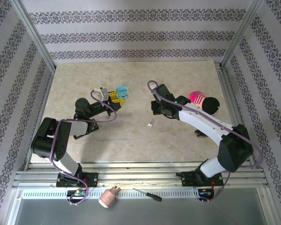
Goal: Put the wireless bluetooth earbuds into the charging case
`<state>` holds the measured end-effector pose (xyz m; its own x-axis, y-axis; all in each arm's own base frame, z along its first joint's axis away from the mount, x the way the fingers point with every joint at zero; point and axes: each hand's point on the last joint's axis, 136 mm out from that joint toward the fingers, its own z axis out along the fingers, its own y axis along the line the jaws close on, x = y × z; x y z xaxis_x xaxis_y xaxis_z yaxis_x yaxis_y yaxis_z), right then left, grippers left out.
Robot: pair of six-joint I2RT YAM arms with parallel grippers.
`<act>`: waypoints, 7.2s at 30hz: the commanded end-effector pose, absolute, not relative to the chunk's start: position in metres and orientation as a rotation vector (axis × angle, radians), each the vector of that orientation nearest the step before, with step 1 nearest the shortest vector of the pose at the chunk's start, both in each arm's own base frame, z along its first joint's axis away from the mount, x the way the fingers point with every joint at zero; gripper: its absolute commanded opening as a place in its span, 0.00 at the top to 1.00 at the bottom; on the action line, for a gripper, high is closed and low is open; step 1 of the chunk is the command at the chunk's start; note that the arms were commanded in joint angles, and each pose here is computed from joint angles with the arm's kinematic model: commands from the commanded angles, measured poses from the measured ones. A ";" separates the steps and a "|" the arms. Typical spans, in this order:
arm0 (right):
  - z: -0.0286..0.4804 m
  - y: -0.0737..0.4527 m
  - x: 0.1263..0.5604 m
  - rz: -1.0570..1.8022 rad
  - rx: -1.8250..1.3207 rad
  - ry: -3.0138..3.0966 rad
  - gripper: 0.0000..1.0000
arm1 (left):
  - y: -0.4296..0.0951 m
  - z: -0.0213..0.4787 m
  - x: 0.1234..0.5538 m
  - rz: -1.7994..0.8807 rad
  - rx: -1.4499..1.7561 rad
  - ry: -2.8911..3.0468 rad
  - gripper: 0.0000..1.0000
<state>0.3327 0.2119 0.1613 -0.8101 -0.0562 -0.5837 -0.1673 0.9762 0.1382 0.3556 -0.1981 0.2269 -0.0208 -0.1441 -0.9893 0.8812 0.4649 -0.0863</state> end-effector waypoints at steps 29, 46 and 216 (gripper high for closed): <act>0.259 0.335 0.326 0.535 -0.736 2.000 0.80 | -0.228 0.215 0.322 -1.054 0.842 1.350 0.78; 0.236 0.343 0.326 0.538 -0.780 2.041 0.81 | -0.226 0.223 0.325 -1.050 0.818 1.330 0.78; 0.045 0.343 0.265 0.914 -0.619 2.578 0.54 | -0.132 0.215 0.381 -0.761 0.519 1.438 0.80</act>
